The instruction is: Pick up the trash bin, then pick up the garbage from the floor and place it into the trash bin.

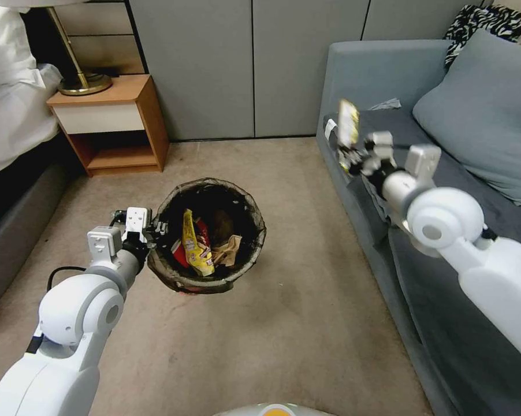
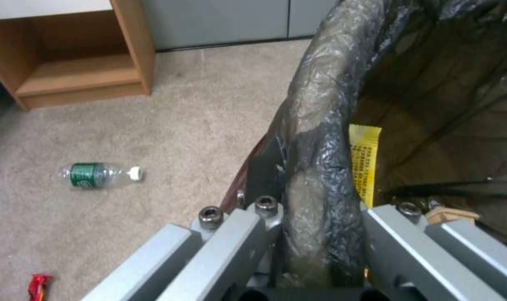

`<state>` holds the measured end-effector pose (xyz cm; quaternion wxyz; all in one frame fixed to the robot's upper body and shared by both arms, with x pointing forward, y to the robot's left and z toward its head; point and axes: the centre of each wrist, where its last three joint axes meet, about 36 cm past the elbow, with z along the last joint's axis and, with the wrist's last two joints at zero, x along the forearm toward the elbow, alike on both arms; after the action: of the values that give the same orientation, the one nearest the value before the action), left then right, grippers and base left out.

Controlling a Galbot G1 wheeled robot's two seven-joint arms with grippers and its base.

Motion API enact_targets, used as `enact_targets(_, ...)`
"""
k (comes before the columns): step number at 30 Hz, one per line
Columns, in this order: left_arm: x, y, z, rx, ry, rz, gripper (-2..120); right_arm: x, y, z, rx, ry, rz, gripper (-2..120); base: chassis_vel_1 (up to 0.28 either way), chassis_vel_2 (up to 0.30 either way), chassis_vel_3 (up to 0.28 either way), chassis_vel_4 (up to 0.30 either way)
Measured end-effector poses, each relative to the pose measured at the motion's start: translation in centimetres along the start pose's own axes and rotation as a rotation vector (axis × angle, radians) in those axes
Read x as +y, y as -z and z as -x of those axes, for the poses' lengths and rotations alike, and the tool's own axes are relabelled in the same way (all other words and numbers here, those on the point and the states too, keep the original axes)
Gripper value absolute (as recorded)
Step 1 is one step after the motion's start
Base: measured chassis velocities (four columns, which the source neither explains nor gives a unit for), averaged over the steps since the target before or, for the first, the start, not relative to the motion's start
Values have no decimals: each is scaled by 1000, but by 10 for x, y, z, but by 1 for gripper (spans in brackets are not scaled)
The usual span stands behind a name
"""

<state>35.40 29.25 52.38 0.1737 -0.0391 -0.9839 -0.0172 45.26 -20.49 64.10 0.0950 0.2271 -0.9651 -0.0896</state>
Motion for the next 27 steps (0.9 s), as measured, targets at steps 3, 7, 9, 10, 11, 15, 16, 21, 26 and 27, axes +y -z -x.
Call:
enact_targets(3,1,0,-1,0,2,-2,1,46,21,12,28,126,11,0,0,0,0,0)
enact_targets(7,0,0,-3,-3,1,-5,1,92,27,29,106,220,31,0,0,0,0,0)
enact_targets(9,0,1,-3,-3,1,-5,1,109,24,37,150,240,51,0,0,0,0,0)
enact_targets(10,0,1,-3,-4,1,-6,1,122,19,44,181,255,58,0,0,0,0,0)
enact_targets(11,0,1,-3,-4,1,-6,1,122,19,44,181,255,58,0,0,0,0,0)
enact_targets(15,2,2,-3,-10,9,-6,1,163,-16,67,274,293,45,0,0,0,0,0)
enact_targets(16,2,2,-3,-10,9,-6,1,163,-16,67,274,293,45,0,0,0,0,0)
enact_targets(21,4,2,-3,-8,15,-7,1,164,-51,76,334,257,26,0,0,0,0,0)
enact_targets(26,4,0,1,-4,17,-16,1,156,-80,77,387,220,29,0,0,0,0,0)
enact_targets(27,4,0,1,-4,17,-16,1,156,-80,77,387,220,29,0,0,0,0,0)
